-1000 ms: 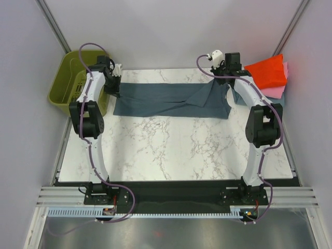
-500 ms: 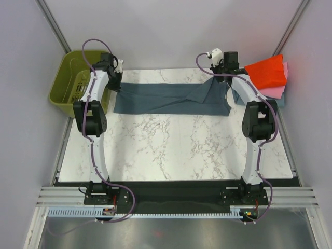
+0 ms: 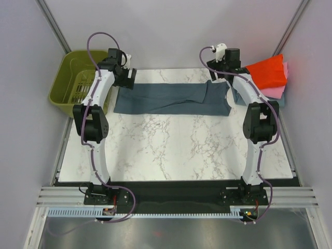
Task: Fold and stack the t-shirts
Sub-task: Fold the tshirt
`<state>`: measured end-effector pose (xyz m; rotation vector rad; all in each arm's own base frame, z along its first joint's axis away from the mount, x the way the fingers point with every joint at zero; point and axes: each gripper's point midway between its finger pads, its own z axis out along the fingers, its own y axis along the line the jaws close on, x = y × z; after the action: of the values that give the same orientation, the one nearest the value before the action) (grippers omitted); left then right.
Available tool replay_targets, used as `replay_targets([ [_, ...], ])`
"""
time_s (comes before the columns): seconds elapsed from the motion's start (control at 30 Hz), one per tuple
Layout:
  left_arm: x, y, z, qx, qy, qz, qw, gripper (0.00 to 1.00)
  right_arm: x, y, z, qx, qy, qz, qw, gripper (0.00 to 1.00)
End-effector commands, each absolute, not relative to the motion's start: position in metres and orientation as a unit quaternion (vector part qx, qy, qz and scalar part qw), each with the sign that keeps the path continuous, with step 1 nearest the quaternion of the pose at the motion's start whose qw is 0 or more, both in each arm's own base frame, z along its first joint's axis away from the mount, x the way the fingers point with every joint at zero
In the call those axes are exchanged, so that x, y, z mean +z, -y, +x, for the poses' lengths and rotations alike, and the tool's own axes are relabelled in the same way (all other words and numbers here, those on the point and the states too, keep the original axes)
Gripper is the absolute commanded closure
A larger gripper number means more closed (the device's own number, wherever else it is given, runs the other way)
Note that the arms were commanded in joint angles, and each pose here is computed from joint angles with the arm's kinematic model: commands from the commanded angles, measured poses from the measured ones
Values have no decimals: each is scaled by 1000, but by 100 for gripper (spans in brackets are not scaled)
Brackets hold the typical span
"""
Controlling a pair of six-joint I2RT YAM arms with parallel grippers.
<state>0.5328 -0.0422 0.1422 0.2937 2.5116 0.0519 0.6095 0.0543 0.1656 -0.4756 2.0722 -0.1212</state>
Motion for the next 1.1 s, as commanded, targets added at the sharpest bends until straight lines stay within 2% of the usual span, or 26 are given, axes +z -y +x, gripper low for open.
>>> replay_targets([
  [0.0,166,72,520,-18,-937,132,324,1,205,-73,593,17,-844,-157,512,14],
  [0.1,138,82,512,-43,-947,135,288,2,171,-91,577,79,-865,-152,471,19],
  [0.23,93,87,503,-57,-959,148,237,3,120,-118,556,175,-891,-119,402,21],
  [0.4,65,81,500,-49,-965,151,207,4,94,-145,537,269,-894,-100,345,22],
  [0.77,28,65,492,-20,-975,149,166,5,60,-144,530,287,-902,-93,308,30],
  [1.07,19,61,489,-11,-976,149,156,5,42,-148,521,300,-906,-92,285,40],
])
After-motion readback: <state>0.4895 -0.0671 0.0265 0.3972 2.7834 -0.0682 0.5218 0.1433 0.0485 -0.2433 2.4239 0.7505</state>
